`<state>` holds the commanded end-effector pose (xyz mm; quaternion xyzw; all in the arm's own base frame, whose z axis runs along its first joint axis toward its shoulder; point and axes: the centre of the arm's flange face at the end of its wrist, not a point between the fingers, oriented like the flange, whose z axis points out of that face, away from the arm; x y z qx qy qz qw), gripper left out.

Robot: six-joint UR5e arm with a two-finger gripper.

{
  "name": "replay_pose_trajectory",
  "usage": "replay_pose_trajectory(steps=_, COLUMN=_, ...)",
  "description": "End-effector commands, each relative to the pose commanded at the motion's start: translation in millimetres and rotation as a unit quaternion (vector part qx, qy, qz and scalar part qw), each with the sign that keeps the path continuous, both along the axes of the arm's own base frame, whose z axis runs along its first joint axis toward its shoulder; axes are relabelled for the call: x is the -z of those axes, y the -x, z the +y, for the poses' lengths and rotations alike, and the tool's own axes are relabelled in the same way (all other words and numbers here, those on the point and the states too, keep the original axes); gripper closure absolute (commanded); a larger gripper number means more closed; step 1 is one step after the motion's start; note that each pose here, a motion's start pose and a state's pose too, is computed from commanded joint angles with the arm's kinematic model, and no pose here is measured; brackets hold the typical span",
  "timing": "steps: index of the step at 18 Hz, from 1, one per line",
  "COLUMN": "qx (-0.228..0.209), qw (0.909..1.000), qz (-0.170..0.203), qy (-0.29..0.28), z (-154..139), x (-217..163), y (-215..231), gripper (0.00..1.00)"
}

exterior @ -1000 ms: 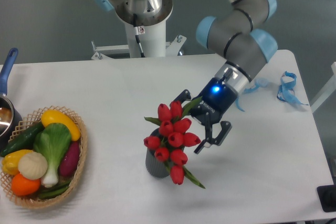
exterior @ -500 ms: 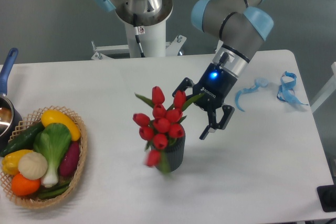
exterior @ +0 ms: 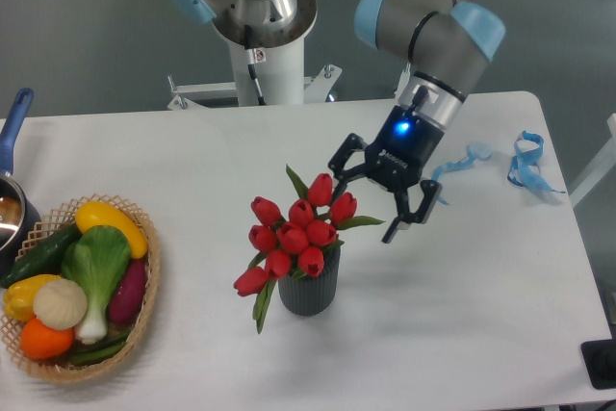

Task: Insert the flowers into the vase
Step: 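Raise the open gripper up away from the tulips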

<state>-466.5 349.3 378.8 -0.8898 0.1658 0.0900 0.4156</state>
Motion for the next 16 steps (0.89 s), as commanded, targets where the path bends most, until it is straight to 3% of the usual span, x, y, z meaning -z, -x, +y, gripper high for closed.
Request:
replay_pose_trajectory(steps=5, qx=-0.048, qw=0.9931, qz=0.086, qy=0.064, z=-18.3, x=-58.9, y=36.5, gripper=0.00)
replay_pose_trajectory(steps=7, qx=-0.073, qw=0.9827, qz=0.104, qy=0.135, z=-31.8, x=-75.8, y=46.4, gripper=0.00)
replay_pose_trajectory(steps=10, qx=-0.018, qw=0.9687, qz=0.135, qy=0.208, z=-44.8, x=-98.0, y=49.3, gripper=0.00)
replay_pose_trajectory(steps=12, qx=0.015, qw=0.9618, qz=0.126, qy=0.243, z=-63.7, x=-106.3, y=53.6, gripper=0.00)
replay_pose_trajectory(steps=15, qx=0.064, qw=0.9460, qz=0.153, qy=0.279, z=-87.1, x=-107.5, y=55.3, gripper=0.00)
replay_pose_trajectory(steps=16, qx=0.067, qw=0.9451, qz=0.154, qy=0.280, z=-92.9, x=-107.4, y=57.1, gripper=0.00)
